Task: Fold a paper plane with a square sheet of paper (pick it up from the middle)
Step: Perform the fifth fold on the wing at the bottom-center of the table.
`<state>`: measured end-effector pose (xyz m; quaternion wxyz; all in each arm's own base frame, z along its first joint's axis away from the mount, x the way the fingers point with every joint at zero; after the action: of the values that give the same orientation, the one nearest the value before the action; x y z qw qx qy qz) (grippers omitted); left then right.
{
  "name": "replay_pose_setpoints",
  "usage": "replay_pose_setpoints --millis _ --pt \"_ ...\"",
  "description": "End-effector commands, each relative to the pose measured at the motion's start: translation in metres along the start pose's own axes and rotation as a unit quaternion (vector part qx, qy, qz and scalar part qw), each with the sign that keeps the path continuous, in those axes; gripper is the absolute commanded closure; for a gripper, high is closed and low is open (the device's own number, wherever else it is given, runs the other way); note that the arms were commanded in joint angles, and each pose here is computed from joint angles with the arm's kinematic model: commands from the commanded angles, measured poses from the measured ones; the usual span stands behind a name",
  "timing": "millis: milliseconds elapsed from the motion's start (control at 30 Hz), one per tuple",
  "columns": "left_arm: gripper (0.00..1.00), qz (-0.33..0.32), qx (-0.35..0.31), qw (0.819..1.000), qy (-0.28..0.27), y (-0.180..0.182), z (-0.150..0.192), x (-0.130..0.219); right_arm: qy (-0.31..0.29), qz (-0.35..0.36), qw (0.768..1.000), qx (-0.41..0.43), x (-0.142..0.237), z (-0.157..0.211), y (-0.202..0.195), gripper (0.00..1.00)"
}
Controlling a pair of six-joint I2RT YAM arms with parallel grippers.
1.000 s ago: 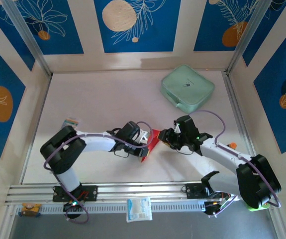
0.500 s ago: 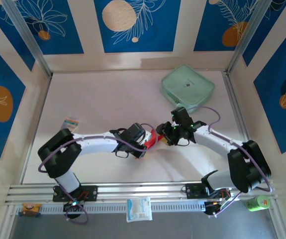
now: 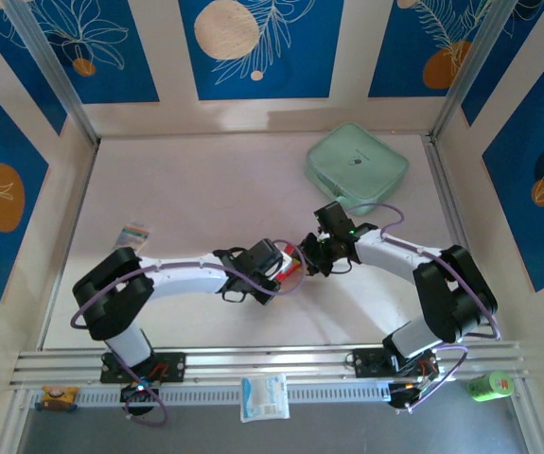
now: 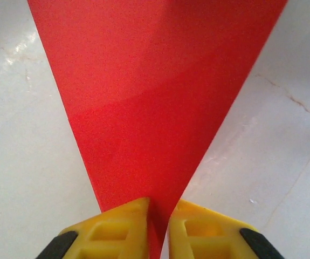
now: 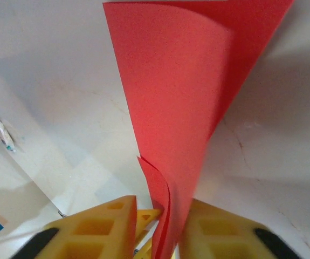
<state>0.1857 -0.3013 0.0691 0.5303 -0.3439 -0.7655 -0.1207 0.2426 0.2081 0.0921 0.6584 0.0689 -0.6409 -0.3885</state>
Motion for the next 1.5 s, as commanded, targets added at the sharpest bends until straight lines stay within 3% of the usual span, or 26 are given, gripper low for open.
replay_pose_setpoints --millis 0,133,500,1167,1467 --pt "0.81 -0.025 -0.019 0.999 -0.014 -0.0002 -0.0069 0.0115 0.016 0.001 1.000 -0.007 0.0004 0.0062 -0.0001 0.82" --pt "0.77 -0.040 -0.029 0.999 -0.015 0.0000 -0.0065 0.0119 0.015 -0.003 1.000 -0.008 0.0011 0.0063 -0.0002 0.94" --pt "0.67 -0.080 -0.061 0.995 -0.019 -0.0028 -0.0028 0.0098 0.016 -0.027 0.999 -0.013 0.0026 0.0065 0.0004 1.00" --pt "0.76 -0.105 -0.077 0.991 -0.014 -0.0029 0.0007 0.0058 0.014 -0.030 0.999 -0.011 0.0034 0.0056 -0.0006 1.00" --pt "0.89 -0.107 -0.077 0.991 -0.015 -0.0025 0.0005 0.0057 0.015 -0.032 0.999 -0.010 0.0039 0.0059 -0.0009 1.00"
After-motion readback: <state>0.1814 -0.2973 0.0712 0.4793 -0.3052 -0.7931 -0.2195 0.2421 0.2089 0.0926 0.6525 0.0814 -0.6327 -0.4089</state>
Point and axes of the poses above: each hand's point on the last joint's axis, 136 mm out from that joint toward the fingers, its own x axis back along the fingers, its own y axis along the line the jaws close on, z = x × y, the point moved 4 cm from there along x, back along the fingers, and after that the axes turned 5 degrees about x, right-handed, at the moved point
